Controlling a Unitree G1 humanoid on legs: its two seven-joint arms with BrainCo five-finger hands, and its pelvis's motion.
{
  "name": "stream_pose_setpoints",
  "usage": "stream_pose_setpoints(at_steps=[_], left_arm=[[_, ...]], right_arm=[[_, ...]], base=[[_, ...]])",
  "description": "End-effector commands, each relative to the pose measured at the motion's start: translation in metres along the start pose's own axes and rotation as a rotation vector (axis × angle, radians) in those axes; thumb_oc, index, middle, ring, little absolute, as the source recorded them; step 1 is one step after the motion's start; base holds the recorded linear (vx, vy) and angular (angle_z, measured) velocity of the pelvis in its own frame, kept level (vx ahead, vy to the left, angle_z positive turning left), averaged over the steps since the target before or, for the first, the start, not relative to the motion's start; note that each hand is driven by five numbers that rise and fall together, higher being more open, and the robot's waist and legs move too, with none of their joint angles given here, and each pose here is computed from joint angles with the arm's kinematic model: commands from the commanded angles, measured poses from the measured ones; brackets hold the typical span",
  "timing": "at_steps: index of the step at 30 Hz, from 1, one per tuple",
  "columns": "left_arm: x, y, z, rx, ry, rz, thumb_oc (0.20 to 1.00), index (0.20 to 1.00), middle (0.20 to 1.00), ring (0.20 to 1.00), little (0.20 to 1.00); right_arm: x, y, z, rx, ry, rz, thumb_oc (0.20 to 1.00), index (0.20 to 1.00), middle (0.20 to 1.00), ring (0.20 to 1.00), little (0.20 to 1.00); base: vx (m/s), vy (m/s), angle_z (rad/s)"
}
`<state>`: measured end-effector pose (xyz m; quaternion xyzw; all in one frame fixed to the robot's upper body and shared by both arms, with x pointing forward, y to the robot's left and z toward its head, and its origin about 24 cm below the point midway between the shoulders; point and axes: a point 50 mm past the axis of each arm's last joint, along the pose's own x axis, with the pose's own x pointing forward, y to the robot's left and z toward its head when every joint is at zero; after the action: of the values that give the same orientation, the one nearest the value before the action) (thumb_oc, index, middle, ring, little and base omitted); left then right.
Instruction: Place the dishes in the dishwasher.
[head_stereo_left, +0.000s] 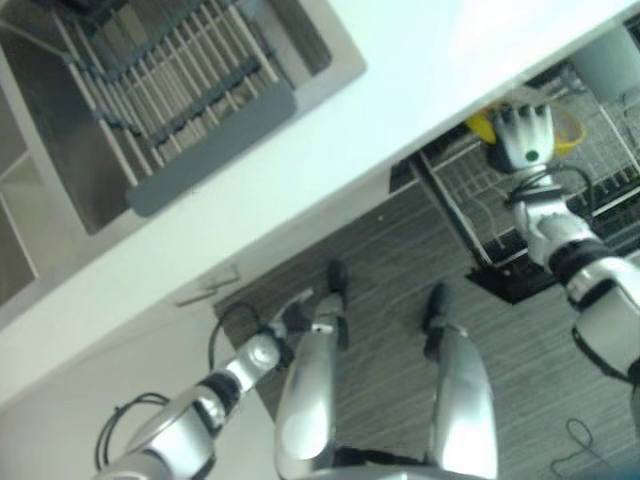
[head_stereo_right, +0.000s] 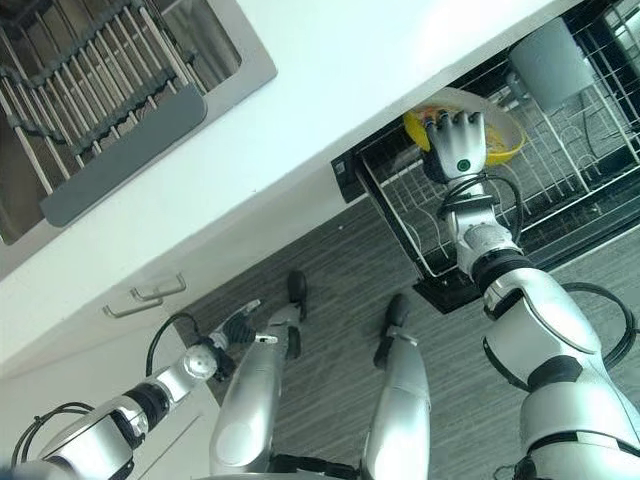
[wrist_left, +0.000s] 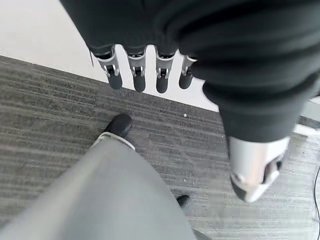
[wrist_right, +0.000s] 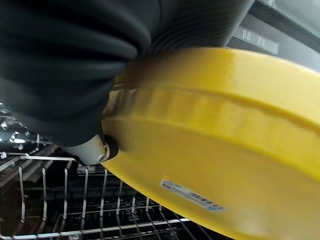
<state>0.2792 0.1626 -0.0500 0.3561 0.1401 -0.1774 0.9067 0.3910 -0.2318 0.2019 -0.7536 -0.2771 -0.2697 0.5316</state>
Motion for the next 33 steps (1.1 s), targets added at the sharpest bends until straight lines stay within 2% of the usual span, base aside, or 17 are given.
stream_pose_setpoints(at_steps=[1, 7, 11, 18, 19, 20, 23, 25, 26, 29, 33], left_arm=[[0.000, 0.000, 0.012, 0.027, -0.086, 0.061, 1.000, 1.000, 1.000, 1.000, 1.000], [0.003, 0.004, 0.028, 0.055, -0.158, 0.142, 1.000, 1.000, 1.000, 1.000, 1.000], [-0.001, 0.003, 0.032, 0.141, -0.194, 0.168, 1.000, 1.000, 1.000, 1.000, 1.000], [-0.005, 0.011, 0.047, 0.159, -0.298, 0.264, 1.000, 1.000, 1.000, 1.000, 1.000], [-0.006, 0.010, 0.049, 0.163, -0.318, 0.271, 1.000, 1.000, 1.000, 1.000, 1.000], [-0.007, 0.011, 0.052, 0.162, -0.333, 0.275, 1.000, 1.000, 1.000, 1.000, 1.000], [-0.007, 0.010, 0.056, 0.165, -0.351, 0.268, 1.000, 1.000, 1.000, 1.000, 1.000], [-0.008, 0.010, 0.059, 0.165, -0.362, 0.263, 1.000, 1.000, 1.000, 1.000, 1.000], [-0.008, 0.009, 0.060, 0.156, -0.361, 0.264, 1.000, 1.000, 1.000, 1.000, 1.000], [-0.005, 0.014, 0.062, 0.109, -0.337, 0.282, 1.000, 1.000, 1.000, 1.000, 1.000], [-0.001, 0.014, 0.072, 0.104, -0.347, 0.276, 1.000, 1.000, 1.000, 1.000, 1.000]], right_arm=[[0.045, -0.046, -0.029, -0.056, 0.132, -0.272, 0.200, 0.200, 0.200, 0.200, 0.200], [0.039, -0.048, -0.035, -0.129, 0.247, -0.379, 0.200, 0.200, 0.200, 0.200, 0.200], [0.035, -0.048, -0.040, -0.116, 0.304, -0.400, 0.200, 0.200, 0.200, 0.200, 0.200], [0.034, -0.048, -0.047, -0.121, 0.377, -0.425, 0.200, 0.200, 0.200, 0.200, 0.200], [0.034, -0.048, -0.049, -0.112, 0.398, -0.415, 0.351, 0.351, 0.351, 0.351, 0.351], [0.033, -0.046, -0.052, -0.083, 0.425, -0.399, 1.000, 1.000, 1.000, 1.000, 1.000], [0.030, -0.031, -0.046, 0.139, 0.482, -0.254, 1.000, 1.000, 1.000, 1.000, 1.000], [0.023, -0.013, -0.041, 0.453, 0.630, -0.093, 1.000, 1.000, 1.000, 1.000, 1.000], [0.015, 0.000, -0.032, 0.701, 0.698, -0.002, 1.000, 1.000, 1.000, 1.000, 1.000], [0.006, 0.016, -0.013, 0.927, 0.729, 0.155, 1.000, 1.000, 1.000, 1.000, 1.000], [-0.004, 0.024, -0.004, 1.032, 0.794, 0.189, 1.000, 1.000, 1.000, 1.000, 1.000]], base=[[0.00, 0.000, 0.00], [0.03, -0.024, 0.05], [0.03, -0.015, 0.10], [0.00, -0.005, 0.03], [0.00, 0.000, 0.00], [0.00, 0.000, 0.00], [0.00, 0.000, 0.00], [0.00, 0.000, 0.00], [0.00, 0.046, 0.01], [0.02, 0.063, 0.00], [0.00, 0.049, -0.03]])
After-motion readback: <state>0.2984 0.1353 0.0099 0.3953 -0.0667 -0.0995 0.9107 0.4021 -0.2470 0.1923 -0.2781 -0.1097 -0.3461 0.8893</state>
